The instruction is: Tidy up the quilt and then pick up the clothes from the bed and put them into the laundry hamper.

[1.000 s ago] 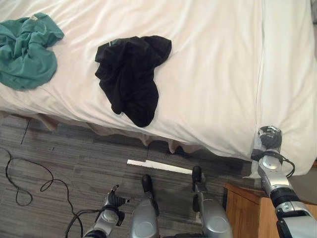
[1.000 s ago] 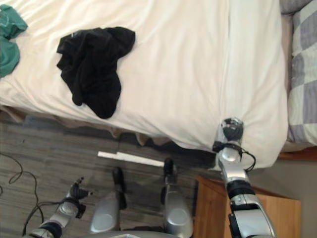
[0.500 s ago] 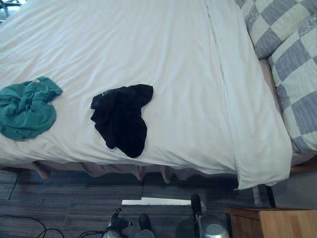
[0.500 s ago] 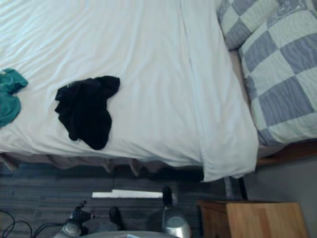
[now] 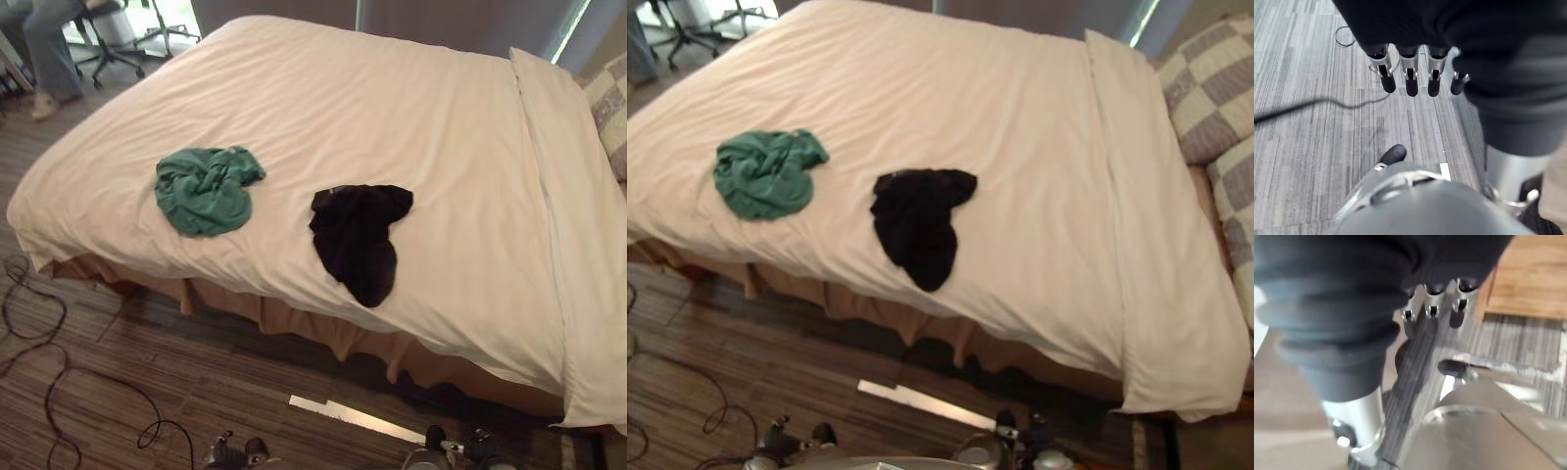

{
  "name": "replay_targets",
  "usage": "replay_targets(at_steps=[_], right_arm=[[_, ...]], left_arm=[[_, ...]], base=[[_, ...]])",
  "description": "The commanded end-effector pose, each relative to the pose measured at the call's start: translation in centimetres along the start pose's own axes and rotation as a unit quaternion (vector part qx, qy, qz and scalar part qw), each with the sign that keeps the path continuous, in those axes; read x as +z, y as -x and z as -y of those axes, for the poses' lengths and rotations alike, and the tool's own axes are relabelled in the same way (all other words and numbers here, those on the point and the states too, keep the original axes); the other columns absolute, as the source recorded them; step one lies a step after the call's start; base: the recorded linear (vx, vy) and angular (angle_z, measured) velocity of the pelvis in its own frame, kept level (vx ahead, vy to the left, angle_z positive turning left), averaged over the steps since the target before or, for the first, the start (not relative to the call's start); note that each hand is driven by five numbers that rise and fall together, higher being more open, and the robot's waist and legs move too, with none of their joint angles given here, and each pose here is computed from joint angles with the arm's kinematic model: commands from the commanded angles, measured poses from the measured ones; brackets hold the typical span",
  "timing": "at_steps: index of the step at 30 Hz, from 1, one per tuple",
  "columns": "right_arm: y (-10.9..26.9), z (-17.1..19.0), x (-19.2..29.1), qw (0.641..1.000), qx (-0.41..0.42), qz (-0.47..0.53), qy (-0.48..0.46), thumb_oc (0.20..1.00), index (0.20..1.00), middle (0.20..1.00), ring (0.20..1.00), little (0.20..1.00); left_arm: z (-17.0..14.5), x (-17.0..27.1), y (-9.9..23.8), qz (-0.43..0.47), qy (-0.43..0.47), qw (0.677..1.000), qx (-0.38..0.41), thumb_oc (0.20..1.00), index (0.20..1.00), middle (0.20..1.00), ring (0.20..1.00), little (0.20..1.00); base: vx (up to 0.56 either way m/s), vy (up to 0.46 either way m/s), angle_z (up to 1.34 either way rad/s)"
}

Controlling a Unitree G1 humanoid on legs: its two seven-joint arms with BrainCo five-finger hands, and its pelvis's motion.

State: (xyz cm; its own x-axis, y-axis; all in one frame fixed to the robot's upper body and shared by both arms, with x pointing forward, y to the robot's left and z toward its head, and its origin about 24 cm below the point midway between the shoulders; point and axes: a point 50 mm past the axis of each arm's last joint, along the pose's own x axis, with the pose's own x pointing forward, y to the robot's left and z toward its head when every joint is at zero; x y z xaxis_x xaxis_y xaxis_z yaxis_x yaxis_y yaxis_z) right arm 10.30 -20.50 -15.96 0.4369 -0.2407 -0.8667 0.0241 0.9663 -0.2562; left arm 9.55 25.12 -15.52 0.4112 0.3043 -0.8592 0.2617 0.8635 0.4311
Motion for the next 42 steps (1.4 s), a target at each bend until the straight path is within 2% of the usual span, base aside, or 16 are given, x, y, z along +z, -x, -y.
replay_targets(at_steps=[1, 3, 5, 13, 19, 21, 25, 29, 31, 34, 35, 37, 38, 40, 41, 42], right_arm=[[-0.5, 0.6, 3.2, 0.999, 0.001, 0.049, 0.011, 1.0, 1.0, 1.0, 1.0, 1.0], [-0.2, -0.1, 2.4, 0.998, 0.019, 0.048, 0.032, 1.0, 1.0, 1.0, 1.0, 1.0], [-0.2, -0.4, 2.1, 0.998, 0.019, 0.043, 0.048, 1.0, 1.0, 1.0, 1.0, 1.0], [-0.6, 0.5, 2.5, 0.992, 0.003, 0.042, 0.115, 1.0, 1.0, 1.0, 1.0, 1.0], [-0.8, 1.7, 3.6, 0.988, -0.014, 0.057, 0.14, 1.0, 1.0, 1.0, 1.0, 1.0], [-0.7, 2.0, 4.7, 0.975, -0.015, 0.092, 0.204, 1.0, 1.0, 1.0, 1.0, 1.0], [-0.6, 2.1, 4.6, 0.964, -0.014, 0.101, 0.244, 1.0, 1.0, 1.0, 1.0, 1.0], [-0.6, 0.6, 4.6, 0.96, 0.008, 0.104, 0.258, 1.0, 1.0, 1.0, 1.0, 1.0], [-0.4, -1.1, 6.9, 0.947, 0.025, 0.148, 0.285, 1.0, 1.0, 1.0, 1.0, 1.0], [-0.3, -1.6, 7.4, 0.939, 0.032, 0.161, 0.301, 1.0, 1.0, 1.0, 1.0, 1.0], [-0.4, -1.4, 6.2, 0.935, 0.028, 0.143, 0.324, 1.0, 1.0, 1.0, 1.0, 1.0], [-0.6, -0.9, 5.0, 0.944, 0.013, 0.113, 0.311, 1.0, 1.0, 1.0, 1.0, 1.0], [-0.7, 0.2, 3.2, 0.961, -0.011, 0.071, 0.269, 1.0, 1.0, 1.0, 1.0, 1.0], [-0.6, 0.8, 2.2, 0.971, -0.026, 0.044, 0.235, 1.0, 1.0, 1.0, 1.0, 1.0], [-0.6, 1.9, 1.3, 0.982, -0.05, 0.017, 0.184, 1.0, 1.0, 1.0, 1.0, 1.0], [-0.5, 3.8, 0.2, 0.992, -0.096, -0.017, 0.074, 1.0, 1.0, 1.0, 1.0, 1.0]], left_arm=[[-0.4, 0.7, -0.2, 0.009, -0.027, 1.0, -0.001, 1.0, 1.0, 1.0, 1.0, 1.0], [-1.7, 2.0, -0.5, 0.028, -0.027, 0.999, 0.005, 1.0, 1.0, 1.0, 1.0, 1.0], [-1.6, 2.7, -0.6, 0.033, -0.035, 0.999, 0.004, 1.0, 1.0, 1.0, 1.0, 1.0], [1.5, 5.4, -0.3, 0.081, -0.03, 0.996, -0.036, 1.0, 1.0, 1.0, 1.0, 1.0], [2.4, 5.0, -0.2, 0.074, -0.034, 0.995, -0.049, 1.0, 1.0, 1.0, 1.0, 1.0], [2.5, 5.2, -0.1, 0.083, -0.051, 0.994, -0.05, 1.0, 1.0, 1.0, 1.0, 1.0], [3.1, 5.6, 0.0, 0.096, -0.086, 0.99, -0.062, 1.0, 1.0, 1.0, 1.0, 1.0], [2.5, 6.0, -0.1, 0.106, -0.108, 0.987, -0.054, 1.0, 1.0, 1.0, 1.0, 1.0], [0.7, 6.2, -0.4, 0.105, -0.087, 0.99, -0.027, 1.0, 1.0, 1.0, 1.0, 1.0], [0.0, 5.5, -0.5, 0.092, -0.083, 0.992, -0.013, 1.0, 1.0, 1.0, 1.0, 1.0], [-0.5, 3.1, -0.5, 0.049, -0.082, 0.995, 0.001, 1.0, 1.0, 1.0, 1.0, 1.0], [-0.3, 1.5, -0.3, 0.012, -0.066, 0.998, 0.01, 1.0, 1.0, 1.0, 1.0, 1.0], [0.0, 0.3, -0.1, -0.013, -0.041, 0.999, 0.025, 1.0, 1.0, 1.0, 1.0, 1.0], [0.0, -0.1, -0.1, -0.025, -0.021, 0.999, 0.039, 1.0, 1.0, 1.0, 1.0, 1.0], [-0.4, -0.7, 0.0, -0.042, 0.01, 0.997, 0.061, 1.0, 1.0, 1.0, 1.0, 1.0], [-0.9, -2.1, 0.3, -0.073, 0.056, 0.992, 0.088, 1.0, 1.0, 1.0, 1.0, 1.0]], base=[[0.19, 0.559, -0.57], [0.24, 0.445, 0.0], [0.24, 0.258, 0.3], [0.22, 0.135, 0.35], [0.19, 0.393, -0.59], [0.12, 0.588, -1.44], [0.05, 0.362, -0.97], [0.0, 0.256, -0.1], [-0.18, 0.246, -0.08], [-0.16, 0.138, -0.59], [-0.12, 0.115, 0.02], [-0.06, 0.026, 0.31], [0.03, -0.046, 0.27], [0.08, -0.046, 0.3], [0.13, -0.043, 0.26], [0.13, -0.025, 0.1]])
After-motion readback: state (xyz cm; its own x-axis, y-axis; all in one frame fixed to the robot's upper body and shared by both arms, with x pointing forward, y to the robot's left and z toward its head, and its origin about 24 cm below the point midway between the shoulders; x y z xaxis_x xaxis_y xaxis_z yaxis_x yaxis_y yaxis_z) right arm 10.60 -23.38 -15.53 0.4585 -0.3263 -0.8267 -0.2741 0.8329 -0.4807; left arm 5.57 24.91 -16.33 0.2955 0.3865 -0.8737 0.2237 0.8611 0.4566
